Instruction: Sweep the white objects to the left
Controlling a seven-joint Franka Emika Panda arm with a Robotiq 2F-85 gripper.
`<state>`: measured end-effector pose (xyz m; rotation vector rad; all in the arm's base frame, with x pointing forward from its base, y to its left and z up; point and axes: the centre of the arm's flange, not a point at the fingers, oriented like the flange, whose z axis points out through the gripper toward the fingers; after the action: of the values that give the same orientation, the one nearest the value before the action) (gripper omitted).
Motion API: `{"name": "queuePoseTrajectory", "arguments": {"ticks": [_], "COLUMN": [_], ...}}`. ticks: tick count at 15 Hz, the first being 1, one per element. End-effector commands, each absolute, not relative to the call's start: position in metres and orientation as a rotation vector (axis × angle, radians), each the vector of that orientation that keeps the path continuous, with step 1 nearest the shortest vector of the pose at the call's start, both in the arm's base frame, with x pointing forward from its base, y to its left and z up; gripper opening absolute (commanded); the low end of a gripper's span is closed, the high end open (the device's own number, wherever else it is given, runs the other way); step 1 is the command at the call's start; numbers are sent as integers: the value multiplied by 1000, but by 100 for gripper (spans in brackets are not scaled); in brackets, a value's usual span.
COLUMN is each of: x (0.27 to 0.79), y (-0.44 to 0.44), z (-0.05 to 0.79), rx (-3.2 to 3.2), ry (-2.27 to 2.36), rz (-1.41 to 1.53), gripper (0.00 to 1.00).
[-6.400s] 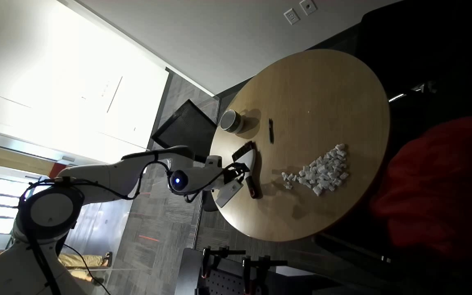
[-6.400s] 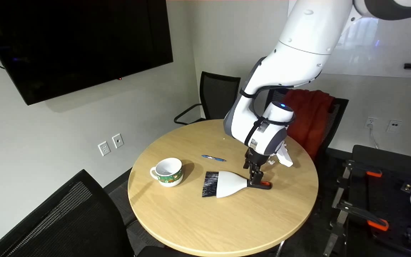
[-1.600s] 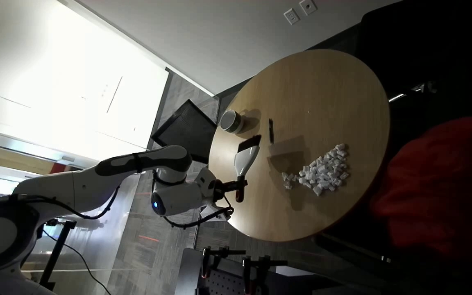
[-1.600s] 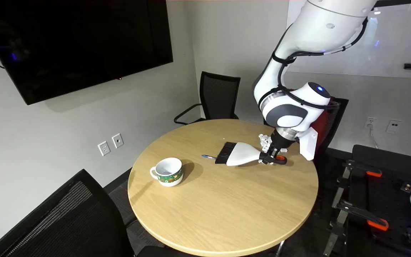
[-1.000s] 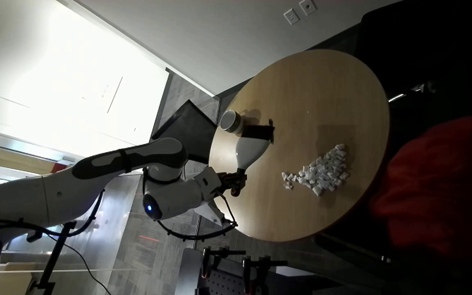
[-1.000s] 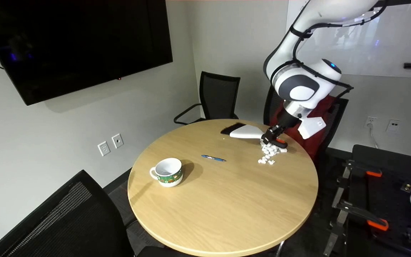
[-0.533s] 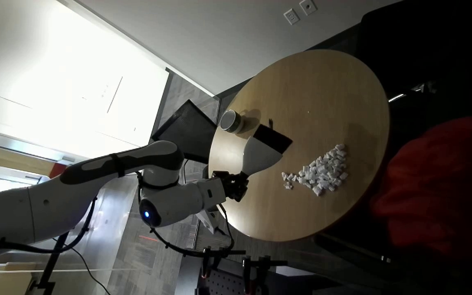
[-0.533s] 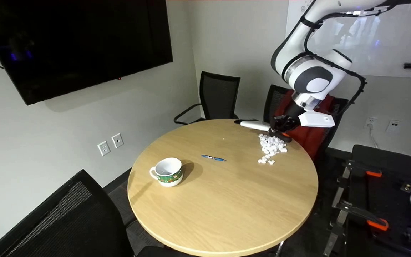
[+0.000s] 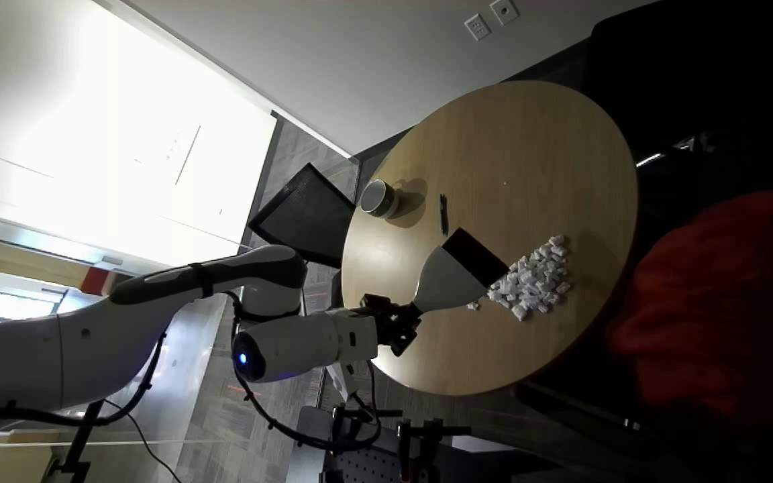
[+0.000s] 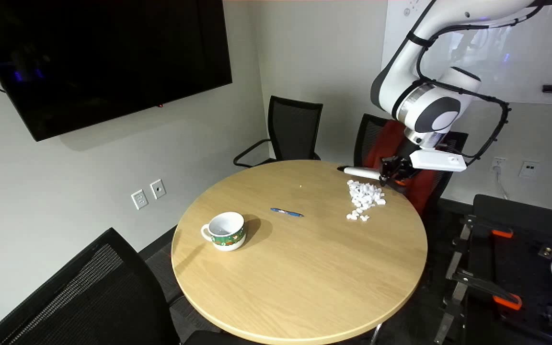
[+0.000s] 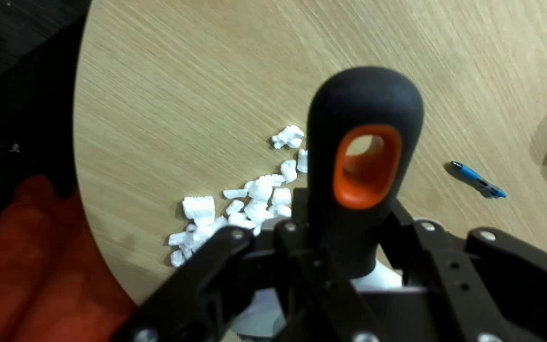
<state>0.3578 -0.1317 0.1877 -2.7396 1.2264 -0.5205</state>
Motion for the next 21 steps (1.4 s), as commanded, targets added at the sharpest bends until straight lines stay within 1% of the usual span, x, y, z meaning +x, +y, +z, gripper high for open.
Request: {"name": "queuePoseTrajectory", "arguments": {"ticks": [1,4,7,12,20,21], "x": [361,356,348,338,362,353], "y": [-136,-157,-180,-211,-244,-241], "z": [193,219,226,234,311,256], "rx": [-2718,-2638,-2590,-2488,-2479,-2506], "ry": [1269,1333,1410,1512,1578,1560], "rz": [-519,-411,-311,-240,-204,-204], "gripper": [12,12,12,12,12,37]}}
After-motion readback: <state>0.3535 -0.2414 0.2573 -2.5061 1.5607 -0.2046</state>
